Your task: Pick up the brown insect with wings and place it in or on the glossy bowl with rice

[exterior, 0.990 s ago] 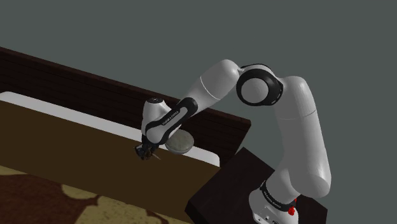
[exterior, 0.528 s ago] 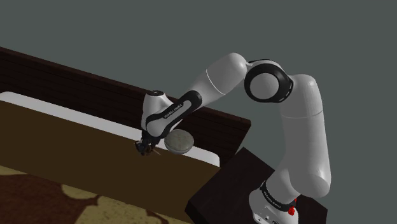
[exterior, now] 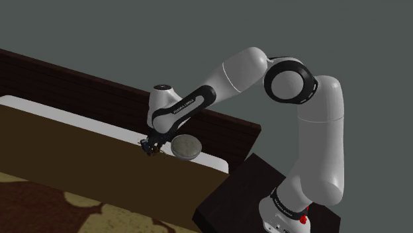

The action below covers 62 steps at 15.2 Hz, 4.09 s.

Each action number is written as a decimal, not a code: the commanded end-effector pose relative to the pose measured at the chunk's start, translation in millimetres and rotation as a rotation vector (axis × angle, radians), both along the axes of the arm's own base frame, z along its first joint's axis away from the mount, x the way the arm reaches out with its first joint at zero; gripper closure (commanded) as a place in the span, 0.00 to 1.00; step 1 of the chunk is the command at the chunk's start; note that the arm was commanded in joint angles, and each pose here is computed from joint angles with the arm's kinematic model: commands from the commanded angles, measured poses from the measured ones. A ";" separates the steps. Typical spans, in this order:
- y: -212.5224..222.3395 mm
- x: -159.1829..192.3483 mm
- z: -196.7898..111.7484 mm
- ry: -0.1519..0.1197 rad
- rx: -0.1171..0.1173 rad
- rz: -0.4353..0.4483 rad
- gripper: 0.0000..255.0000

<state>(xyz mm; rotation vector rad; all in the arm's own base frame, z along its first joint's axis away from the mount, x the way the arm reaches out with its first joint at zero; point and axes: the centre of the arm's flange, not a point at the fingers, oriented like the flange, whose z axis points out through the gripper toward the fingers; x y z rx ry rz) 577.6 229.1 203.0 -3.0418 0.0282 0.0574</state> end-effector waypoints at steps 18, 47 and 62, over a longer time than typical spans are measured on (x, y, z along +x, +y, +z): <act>-91.2 -8.7 59.2 0.000 0.000 0.000 1.00; -213.9 -19.6 -10.4 0.000 0.000 0.000 1.00; -218.9 -17.7 39.3 0.000 0.000 0.000 0.00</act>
